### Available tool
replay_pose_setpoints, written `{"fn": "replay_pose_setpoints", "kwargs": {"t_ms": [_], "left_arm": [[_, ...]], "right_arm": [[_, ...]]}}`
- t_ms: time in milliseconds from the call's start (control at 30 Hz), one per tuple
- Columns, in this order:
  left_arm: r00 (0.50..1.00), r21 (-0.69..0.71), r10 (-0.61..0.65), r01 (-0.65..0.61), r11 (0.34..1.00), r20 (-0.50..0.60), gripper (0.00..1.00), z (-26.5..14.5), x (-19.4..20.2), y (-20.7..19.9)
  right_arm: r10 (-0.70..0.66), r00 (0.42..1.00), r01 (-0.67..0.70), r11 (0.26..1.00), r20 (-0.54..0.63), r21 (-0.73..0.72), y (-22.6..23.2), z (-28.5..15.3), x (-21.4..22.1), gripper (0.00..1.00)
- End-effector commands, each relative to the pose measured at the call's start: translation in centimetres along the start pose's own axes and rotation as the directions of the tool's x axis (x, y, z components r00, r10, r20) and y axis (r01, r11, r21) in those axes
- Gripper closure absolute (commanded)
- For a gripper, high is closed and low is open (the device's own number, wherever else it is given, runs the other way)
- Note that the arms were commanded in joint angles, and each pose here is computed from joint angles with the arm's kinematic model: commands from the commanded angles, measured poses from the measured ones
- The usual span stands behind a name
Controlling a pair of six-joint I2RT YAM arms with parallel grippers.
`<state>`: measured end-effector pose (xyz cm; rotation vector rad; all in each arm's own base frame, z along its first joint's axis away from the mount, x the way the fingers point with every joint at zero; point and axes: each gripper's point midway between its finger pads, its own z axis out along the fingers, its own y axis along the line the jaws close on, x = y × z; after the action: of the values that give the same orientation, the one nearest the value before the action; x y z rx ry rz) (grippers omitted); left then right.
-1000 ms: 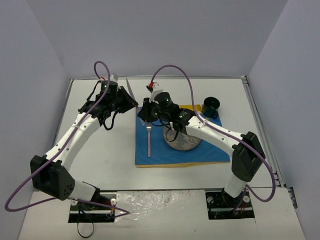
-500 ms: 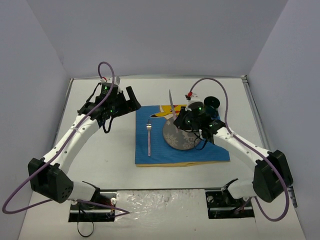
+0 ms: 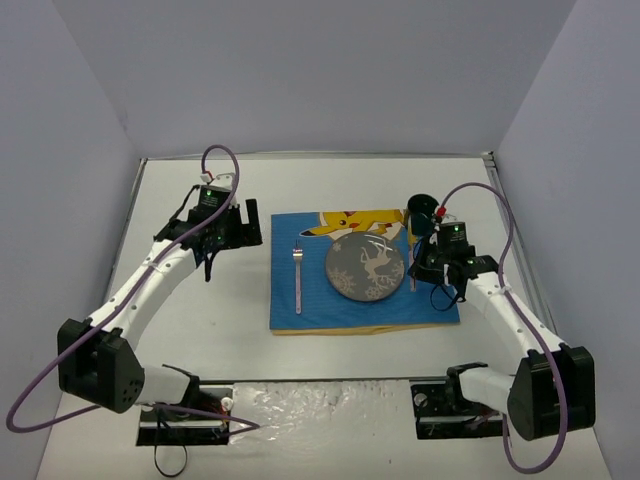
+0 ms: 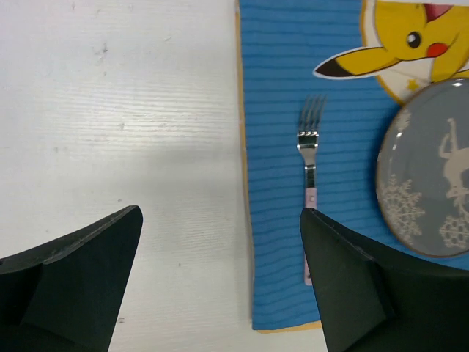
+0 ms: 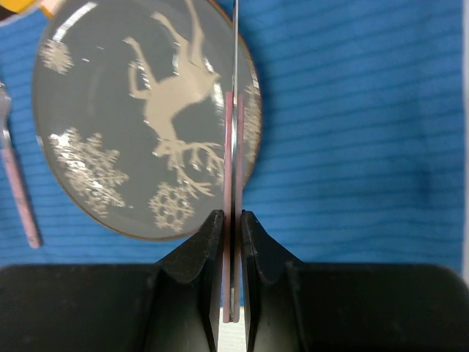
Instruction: Set the dinner table for one person
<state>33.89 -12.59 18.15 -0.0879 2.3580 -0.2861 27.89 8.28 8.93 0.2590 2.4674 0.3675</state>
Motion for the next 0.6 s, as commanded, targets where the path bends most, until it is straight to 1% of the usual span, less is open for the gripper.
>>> {"fn": "replay_pose_setpoints", "kwargs": {"t_ms": [0, 100, 400, 500, 567], "left_arm": [[0.995, -0.029, 0.045, -0.043, 0.999, 0.088, 0.14, 0.2, -2.6, 1.3], [0.995, -0.040, 0.052, -0.048, 0.998, 0.087, 0.14, 0.3, -2.5, 1.8], [0.993, -0.050, 0.063, -0.058, 0.997, 0.097, 0.14, 0.0, -2.5, 2.4], [0.993, -0.047, 0.065, -0.060, 0.997, 0.095, 0.14, 0.0, -2.5, 2.3], [0.994, -0.042, 0.065, -0.061, 0.997, 0.090, 0.14, 0.1, -2.4, 2.2]], "right_arm": [[-0.057, 0.995, 0.059, 0.998, -0.084, 0.015, -1.3, -0.2, 0.2, 1.00], [-0.029, 0.992, 0.036, 0.998, -0.125, 0.055, -2.7, -0.1, 1.0, 1.00], [0.023, 0.976, 0.000, 0.994, -0.215, 0.107, -4.4, 1.0, 2.7, 1.00], [0.013, 0.973, 0.010, 0.995, -0.229, 0.098, -4.4, 1.1, 2.8, 1.00], [0.005, 0.977, 0.017, 0.995, -0.213, 0.100, -4.4, 1.0, 2.4, 1.00]]}}
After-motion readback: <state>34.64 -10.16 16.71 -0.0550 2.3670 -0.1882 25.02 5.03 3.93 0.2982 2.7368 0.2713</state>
